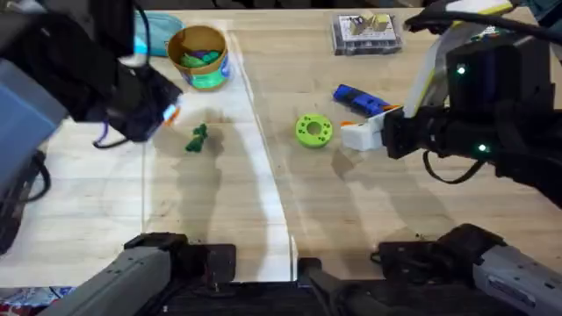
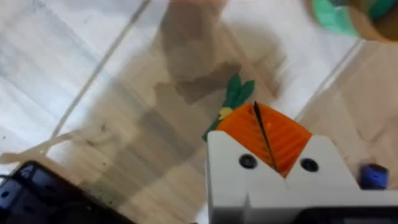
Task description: Pick up the gripper from the table and insert it into the empty holder that is missing its gripper. Then pick up a screw, insert it into the mounting hole, and use the screwdriver to tighten it. Finally, clean up the table by picking up the vegetable and placing it into the bucket.
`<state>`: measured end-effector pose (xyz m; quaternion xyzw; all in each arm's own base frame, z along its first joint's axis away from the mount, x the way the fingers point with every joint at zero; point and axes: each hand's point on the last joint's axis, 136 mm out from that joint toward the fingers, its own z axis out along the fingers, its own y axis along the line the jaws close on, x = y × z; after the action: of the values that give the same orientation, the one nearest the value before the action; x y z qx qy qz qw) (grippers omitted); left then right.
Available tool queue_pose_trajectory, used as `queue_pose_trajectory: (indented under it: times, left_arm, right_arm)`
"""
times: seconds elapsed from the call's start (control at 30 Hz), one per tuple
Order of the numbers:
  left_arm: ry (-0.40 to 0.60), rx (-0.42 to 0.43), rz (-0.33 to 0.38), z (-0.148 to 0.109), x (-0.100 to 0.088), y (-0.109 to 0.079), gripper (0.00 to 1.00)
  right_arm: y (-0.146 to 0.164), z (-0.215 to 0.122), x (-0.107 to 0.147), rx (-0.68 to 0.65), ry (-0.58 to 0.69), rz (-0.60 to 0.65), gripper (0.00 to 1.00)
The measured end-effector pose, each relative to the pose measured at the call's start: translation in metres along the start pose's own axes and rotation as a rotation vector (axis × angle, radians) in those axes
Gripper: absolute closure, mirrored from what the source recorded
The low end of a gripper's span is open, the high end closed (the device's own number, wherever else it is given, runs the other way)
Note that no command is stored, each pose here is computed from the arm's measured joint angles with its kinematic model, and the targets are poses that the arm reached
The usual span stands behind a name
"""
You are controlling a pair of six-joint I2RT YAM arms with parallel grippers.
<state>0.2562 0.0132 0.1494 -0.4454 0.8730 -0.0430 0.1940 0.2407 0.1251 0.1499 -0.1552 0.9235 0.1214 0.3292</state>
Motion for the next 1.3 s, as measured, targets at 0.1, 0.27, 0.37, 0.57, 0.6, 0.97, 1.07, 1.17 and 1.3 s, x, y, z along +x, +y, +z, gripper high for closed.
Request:
queue_pose_trajectory:
  times: [0.1,0.27,0.37,0.57,0.6,0.97,1.07,1.17,1.3]
  left_arm:
    - [-0.093,0.107,0.008,-0.026,-0.028,-0.03,0.996]
    - [-0.2,0.235,0.003,-0.048,-0.055,-0.062,0.996]
    - [-0.171,0.206,0.015,-0.045,-0.048,-0.055,0.99]
    - [-0.056,0.116,0.208,-0.037,-0.022,-0.033,0.186]
    - [-0.03,0.108,0.264,-0.035,-0.016,-0.032,0.08]
    - [0.352,0.09,0.66,0.029,0.036,-0.034,0.012]
    - [0.437,0.055,0.704,0.05,0.045,-0.029,0.013]
    - [0.484,0.003,0.743,0.066,0.051,-0.022,0.013]
    - [0.501,-0.048,0.809,0.08,0.054,-0.017,0.014]
  right_arm:
    - [0.0,0.0,0.0,0.001,0.0,0.0,0.044]
    - [-0.001,0.0,0.0,0.005,-0.001,0.0,0.044]
    - [-0.001,0.0,0.0,0.006,-0.001,0.0,0.044]
    - [-0.001,0.0,0.0,0.008,-0.001,0.0,0.044]
    - [-0.001,0.0,0.0,0.008,-0.001,0.0,0.044]
    - [-0.002,0.0,0.0,0.009,-0.002,0.0,0.044]
    - [-0.001,0.0,0.0,0.008,-0.002,0.0,0.044]
    - [-0.001,0.0,0.0,0.009,0.0,0.0,0.044]
    - [-0.002,0.0,0.0,0.009,0.0,0.0,0.044]
